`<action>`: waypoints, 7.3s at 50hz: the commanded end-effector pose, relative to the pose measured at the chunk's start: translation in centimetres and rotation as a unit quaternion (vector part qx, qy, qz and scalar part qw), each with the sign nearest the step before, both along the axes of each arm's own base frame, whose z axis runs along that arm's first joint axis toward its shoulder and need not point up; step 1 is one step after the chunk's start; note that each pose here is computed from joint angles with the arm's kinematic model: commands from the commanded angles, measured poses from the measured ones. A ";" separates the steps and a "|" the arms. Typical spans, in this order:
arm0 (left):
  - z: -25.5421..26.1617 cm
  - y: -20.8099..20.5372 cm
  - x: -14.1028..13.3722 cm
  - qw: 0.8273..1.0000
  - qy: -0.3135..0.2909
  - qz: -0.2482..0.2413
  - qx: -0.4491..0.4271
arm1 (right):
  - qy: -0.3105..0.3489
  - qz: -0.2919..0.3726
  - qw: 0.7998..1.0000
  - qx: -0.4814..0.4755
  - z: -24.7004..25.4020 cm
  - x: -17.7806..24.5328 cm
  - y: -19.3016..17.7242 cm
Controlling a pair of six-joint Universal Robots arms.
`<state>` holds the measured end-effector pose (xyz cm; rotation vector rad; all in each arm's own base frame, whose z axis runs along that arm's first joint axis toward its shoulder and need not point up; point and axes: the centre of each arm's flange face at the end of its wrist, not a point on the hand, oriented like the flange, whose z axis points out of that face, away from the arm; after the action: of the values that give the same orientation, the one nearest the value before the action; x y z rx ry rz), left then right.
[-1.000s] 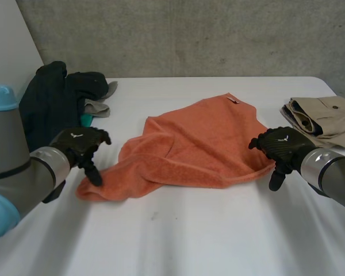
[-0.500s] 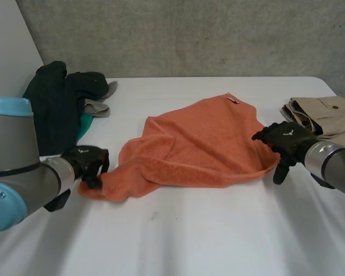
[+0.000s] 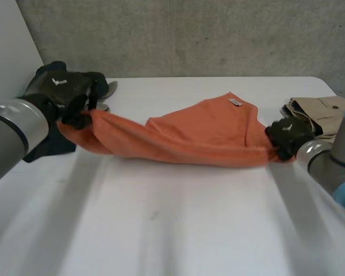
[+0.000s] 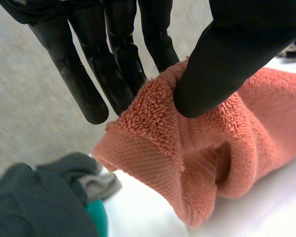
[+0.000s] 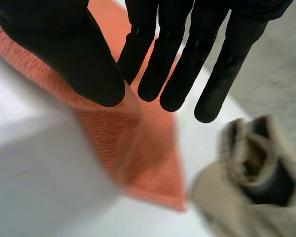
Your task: Fold the laundry.
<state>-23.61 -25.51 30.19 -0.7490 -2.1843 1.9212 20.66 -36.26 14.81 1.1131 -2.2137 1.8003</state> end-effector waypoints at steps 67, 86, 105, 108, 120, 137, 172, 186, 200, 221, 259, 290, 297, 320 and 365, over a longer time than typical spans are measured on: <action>9.2 -5.0 -3.2 0.903 0.076 0.020 -0.423 | -0.181 -0.054 0.976 0.113 8.0 8.5 1.7; 10.6 0.0 -3.6 0.901 0.092 -0.013 -0.424 | -0.277 -0.029 0.939 0.200 -1.4 18.7 7.3; 11.8 1.1 -2.8 0.902 0.110 -0.013 -0.416 | -0.261 -0.049 0.962 0.057 0.8 19.6 3.7; 11.3 0.2 -1.9 0.910 0.096 0.001 -0.403 | -0.266 -0.049 0.962 0.049 5.1 18.0 4.0; 7.8 -2.8 2.3 0.952 0.026 0.061 -0.299 | -0.175 -0.033 0.977 -0.116 23.2 2.8 2.8; -3.8 -4.4 2.3 0.992 -0.100 0.047 -0.066 | -0.026 -0.059 0.997 0.041 17.4 -2.5 1.1; -2.4 -13.3 -1.2 0.940 0.004 0.049 -0.337 | -0.289 -0.072 0.941 -0.162 15.6 -1.9 -8.4; -13.9 -5.2 0.7 0.984 -0.123 -0.006 -0.130 | -0.051 -0.067 0.991 0.106 1.2 -5.8 -4.4; -9.7 -1.8 1.9 0.981 -0.186 -0.020 -0.049 | -0.030 -0.084 0.993 0.079 4.2 -6.4 -2.8; -7.7 -4.7 3.8 0.996 -0.008 0.076 0.041 | -0.104 -0.107 0.982 0.113 3.5 -0.5 2.5; -13.2 -7.4 4.1 0.970 -0.018 0.078 0.228 | -0.005 -0.093 0.993 -0.069 3.5 -1.2 -0.2; -5.4 -3.0 4.1 0.990 -0.029 0.054 0.123 | 0.007 -0.052 0.998 -0.024 12.1 -5.4 2.6; -9.5 -3.8 2.4 0.992 -0.031 0.032 0.120 | 0.006 -0.045 0.999 0.003 10.1 -5.1 3.3; -16.4 -6.5 -0.5 0.986 -0.119 0.049 0.109 | 0.005 -0.049 0.999 0.009 7.8 -5.3 2.9; -16.7 -6.9 -0.5 0.981 -0.152 0.067 0.103 | 0.086 -0.049 0.994 0.052 6.7 -7.7 3.5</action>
<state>-23.83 -32.02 14.85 -0.9319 -2.5613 1.7155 12.91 -32.54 21.70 1.1133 -2.2473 1.4977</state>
